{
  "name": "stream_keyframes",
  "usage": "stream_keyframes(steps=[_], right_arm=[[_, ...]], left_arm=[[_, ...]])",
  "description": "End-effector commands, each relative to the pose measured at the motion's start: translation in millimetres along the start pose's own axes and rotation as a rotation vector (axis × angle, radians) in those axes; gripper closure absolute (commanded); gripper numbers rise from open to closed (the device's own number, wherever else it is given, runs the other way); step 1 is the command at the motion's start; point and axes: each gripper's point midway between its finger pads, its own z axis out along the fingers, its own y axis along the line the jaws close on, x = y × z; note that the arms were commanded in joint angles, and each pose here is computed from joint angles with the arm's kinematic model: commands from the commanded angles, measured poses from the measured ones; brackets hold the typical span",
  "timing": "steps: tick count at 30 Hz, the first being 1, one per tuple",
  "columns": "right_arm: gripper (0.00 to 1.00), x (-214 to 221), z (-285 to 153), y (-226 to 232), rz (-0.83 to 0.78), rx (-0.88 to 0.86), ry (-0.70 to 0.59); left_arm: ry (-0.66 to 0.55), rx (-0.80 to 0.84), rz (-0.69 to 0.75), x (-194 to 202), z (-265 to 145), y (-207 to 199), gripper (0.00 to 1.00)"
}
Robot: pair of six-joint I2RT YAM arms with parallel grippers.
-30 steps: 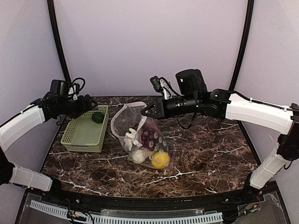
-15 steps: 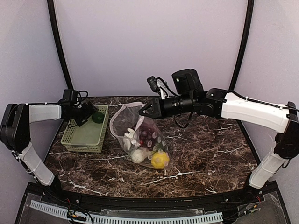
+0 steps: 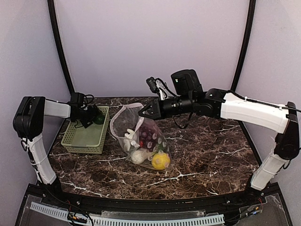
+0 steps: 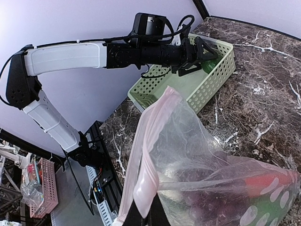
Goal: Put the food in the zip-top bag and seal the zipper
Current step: Pick up the fake vegetable from the bin.
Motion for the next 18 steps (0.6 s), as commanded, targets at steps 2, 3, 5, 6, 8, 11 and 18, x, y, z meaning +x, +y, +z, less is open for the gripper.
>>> stream_keyframes(steps=[2, 3, 5, 6, 8, 11, 18], right_arm=[[1.0, -25.0, -3.5, 7.9, -0.029, -0.037, -0.055], [1.0, -24.8, -3.0, 7.4, -0.029, -0.037, -0.054], [1.0, -24.7, -1.6, 5.3, -0.024, -0.036, -0.051], [1.0, -25.3, -1.4, 5.0, -0.023, -0.037, -0.052], [1.0, -25.7, -0.4, 4.6, -0.019, -0.04, -0.049], [1.0, -25.5, 1.8, 3.3, -0.017, -0.041, -0.045], [1.0, -24.6, 4.9, 1.3, -0.01, -0.044, -0.037]], left_arm=[[-0.001, 0.02, 0.002, -5.4, 9.1, -3.8, 0.1], [0.002, 0.019, 0.001, -4.8, 11.8, -2.9, 0.11], [0.003, 0.02, 0.002, -5.3, 14.7, -2.1, 0.15], [0.008, 0.017, 0.001, -3.8, 17.3, -0.4, 0.17], [0.011, 0.018, 0.001, -3.8, 19.6, -0.3, 0.21], [0.016, 0.016, 0.002, -3.0, 22.4, 0.7, 0.25], [0.011, 0.007, 0.007, -4.0, 22.8, 3.0, 0.35]])
